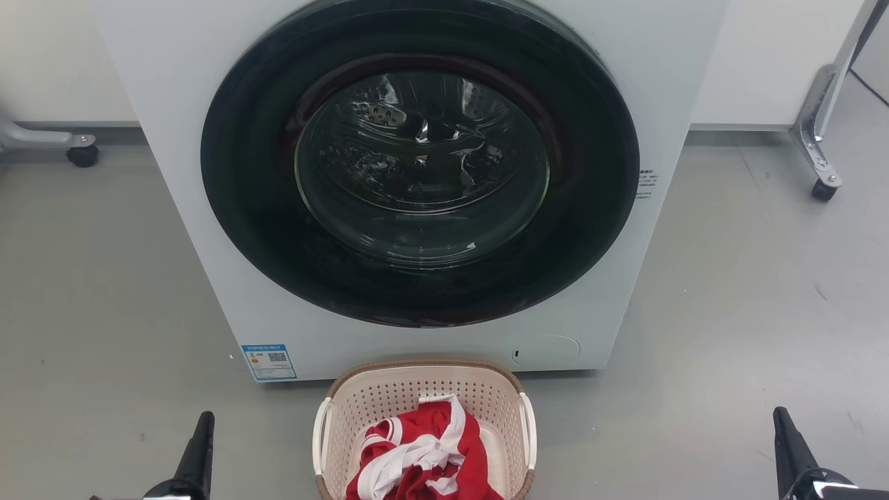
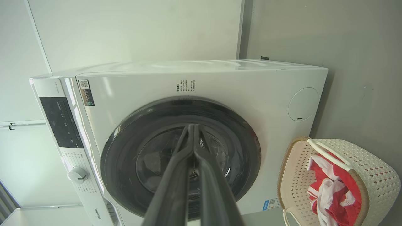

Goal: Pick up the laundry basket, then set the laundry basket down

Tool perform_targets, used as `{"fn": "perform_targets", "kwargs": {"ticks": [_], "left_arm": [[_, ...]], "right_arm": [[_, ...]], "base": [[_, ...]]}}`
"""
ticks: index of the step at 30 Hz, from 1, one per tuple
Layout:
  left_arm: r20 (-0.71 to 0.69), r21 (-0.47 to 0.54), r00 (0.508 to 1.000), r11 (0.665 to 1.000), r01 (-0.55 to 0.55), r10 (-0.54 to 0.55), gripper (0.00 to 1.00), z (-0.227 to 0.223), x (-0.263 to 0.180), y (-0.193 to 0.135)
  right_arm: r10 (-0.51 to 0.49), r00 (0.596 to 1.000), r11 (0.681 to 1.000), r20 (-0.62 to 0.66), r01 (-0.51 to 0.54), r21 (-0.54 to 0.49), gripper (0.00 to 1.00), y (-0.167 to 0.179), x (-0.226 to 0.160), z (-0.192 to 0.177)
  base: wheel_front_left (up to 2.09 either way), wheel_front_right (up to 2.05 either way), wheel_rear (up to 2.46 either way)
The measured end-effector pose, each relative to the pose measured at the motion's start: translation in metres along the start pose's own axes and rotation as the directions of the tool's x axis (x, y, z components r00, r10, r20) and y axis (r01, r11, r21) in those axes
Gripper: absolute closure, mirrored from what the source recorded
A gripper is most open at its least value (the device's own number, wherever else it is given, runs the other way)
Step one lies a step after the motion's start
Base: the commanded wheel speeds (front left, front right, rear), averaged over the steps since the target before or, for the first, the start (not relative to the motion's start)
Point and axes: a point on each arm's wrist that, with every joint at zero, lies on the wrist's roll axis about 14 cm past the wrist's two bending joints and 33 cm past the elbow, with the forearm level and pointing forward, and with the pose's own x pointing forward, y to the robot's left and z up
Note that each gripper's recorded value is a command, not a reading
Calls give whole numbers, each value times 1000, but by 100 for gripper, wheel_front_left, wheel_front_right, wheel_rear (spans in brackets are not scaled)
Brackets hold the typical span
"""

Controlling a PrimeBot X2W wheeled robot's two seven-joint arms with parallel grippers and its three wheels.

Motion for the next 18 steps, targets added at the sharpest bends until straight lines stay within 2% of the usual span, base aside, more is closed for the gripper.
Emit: {"fn": "perform_targets", "kwargs": {"ticks": [18], "left_arm": [[0,0,1000,1000,0,0,100,0,0,0]], "right_arm": [[0,1000,1000,0,0,0,100,0,0,0]], "base": [[0,0,0]]}}
